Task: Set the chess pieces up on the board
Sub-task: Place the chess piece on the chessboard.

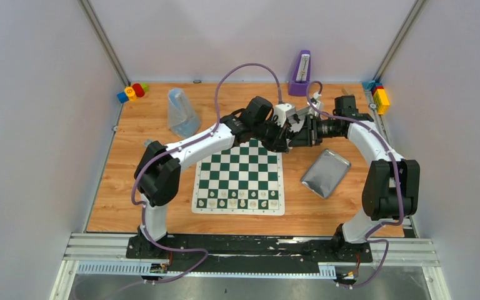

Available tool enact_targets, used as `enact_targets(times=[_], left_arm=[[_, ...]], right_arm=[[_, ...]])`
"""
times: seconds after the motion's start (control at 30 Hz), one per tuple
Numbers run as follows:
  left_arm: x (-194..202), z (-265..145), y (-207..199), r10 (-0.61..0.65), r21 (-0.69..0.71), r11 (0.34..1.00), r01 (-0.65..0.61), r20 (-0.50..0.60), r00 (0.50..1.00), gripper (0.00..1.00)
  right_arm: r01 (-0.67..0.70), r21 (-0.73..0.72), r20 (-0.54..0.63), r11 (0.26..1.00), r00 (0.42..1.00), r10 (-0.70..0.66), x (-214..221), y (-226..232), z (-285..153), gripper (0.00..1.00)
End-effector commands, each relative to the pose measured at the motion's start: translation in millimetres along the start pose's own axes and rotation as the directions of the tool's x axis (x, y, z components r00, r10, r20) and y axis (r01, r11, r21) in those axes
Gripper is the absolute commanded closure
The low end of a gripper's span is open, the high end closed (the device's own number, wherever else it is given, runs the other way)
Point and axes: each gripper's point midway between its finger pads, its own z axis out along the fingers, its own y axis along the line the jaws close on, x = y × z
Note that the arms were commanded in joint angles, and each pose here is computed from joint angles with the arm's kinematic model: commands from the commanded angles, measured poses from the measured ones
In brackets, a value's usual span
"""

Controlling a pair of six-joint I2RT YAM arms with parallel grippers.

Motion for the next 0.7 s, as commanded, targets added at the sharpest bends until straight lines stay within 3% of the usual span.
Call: enact_targets(times=[0.0,0.2,0.4,0.53,0.67], left_arm=[[-33.2,-27.5,-25.2,0.096,0.033,0.995,-0.099,0.102,0.990,1.00],[-22.6,-31.1,-19.2,0.130,0.005,0.991,-0.130,0.068,0.989,1.00],[4.5,-48.7,-1.2,0.237,-0.075,0.968,-0.241,-0.049,0.970,1.00],[44.6,-78.8,18.8,0.321,-0.127,0.926,-0.356,-0.234,0.918,1.00],[96.8,-116.7,38.6,0.370,-0.095,0.887,-0.452,-0.440,0.818,1.00]], right_arm=[[0.064,-0.008,0.024,0.998,0.998,-0.064,-11.0,9.1,-6.6,0.71],[0.072,-0.014,0.060,0.997,0.996,-0.071,-24.4,13.4,-19.9,0.63],[0.106,-0.001,0.132,0.994,0.986,-0.105,-41.0,18.4,-47.0,0.62],[0.120,0.022,0.159,0.993,0.980,-0.122,-39.9,15.0,-58.6,0.63],[0.125,0.049,0.168,0.991,0.977,-0.132,-31.3,3.7,-64.6,0.63]])
